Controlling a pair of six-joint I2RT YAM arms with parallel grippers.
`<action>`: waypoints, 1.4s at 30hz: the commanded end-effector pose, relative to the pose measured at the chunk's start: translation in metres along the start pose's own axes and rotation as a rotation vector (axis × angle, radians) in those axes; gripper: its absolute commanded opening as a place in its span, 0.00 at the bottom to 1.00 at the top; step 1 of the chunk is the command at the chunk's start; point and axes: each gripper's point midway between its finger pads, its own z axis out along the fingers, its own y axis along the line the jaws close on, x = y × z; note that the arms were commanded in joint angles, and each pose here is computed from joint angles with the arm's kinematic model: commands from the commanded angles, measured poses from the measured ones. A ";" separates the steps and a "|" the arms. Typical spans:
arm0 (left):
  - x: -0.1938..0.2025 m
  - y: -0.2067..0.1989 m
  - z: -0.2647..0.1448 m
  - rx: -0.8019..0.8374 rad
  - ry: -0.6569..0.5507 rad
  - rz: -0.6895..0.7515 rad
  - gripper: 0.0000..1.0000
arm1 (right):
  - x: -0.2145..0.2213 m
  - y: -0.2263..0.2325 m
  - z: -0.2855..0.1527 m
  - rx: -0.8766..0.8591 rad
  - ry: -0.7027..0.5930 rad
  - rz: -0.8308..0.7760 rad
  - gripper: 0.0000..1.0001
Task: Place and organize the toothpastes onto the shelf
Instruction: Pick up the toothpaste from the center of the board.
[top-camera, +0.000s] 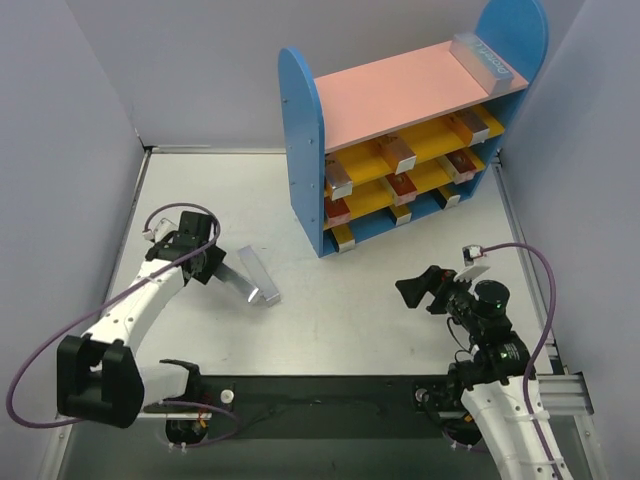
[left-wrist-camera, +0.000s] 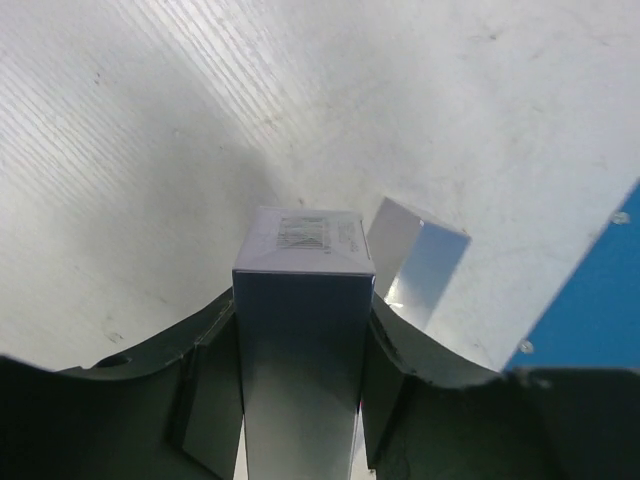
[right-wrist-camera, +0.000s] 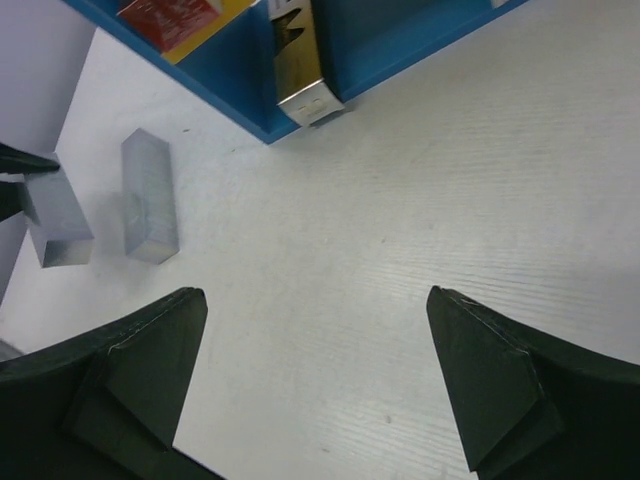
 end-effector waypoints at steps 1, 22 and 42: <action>0.009 -0.029 -0.041 0.214 0.004 -0.140 0.41 | -0.012 0.048 0.005 -0.230 -0.031 0.018 0.99; 0.068 -0.116 -0.180 0.783 -0.008 -0.299 0.41 | 0.009 0.212 0.014 -0.693 0.086 -0.039 0.99; 0.079 -0.128 -0.203 0.895 0.067 -0.363 0.42 | 0.026 0.235 0.028 -0.712 0.057 -0.152 0.87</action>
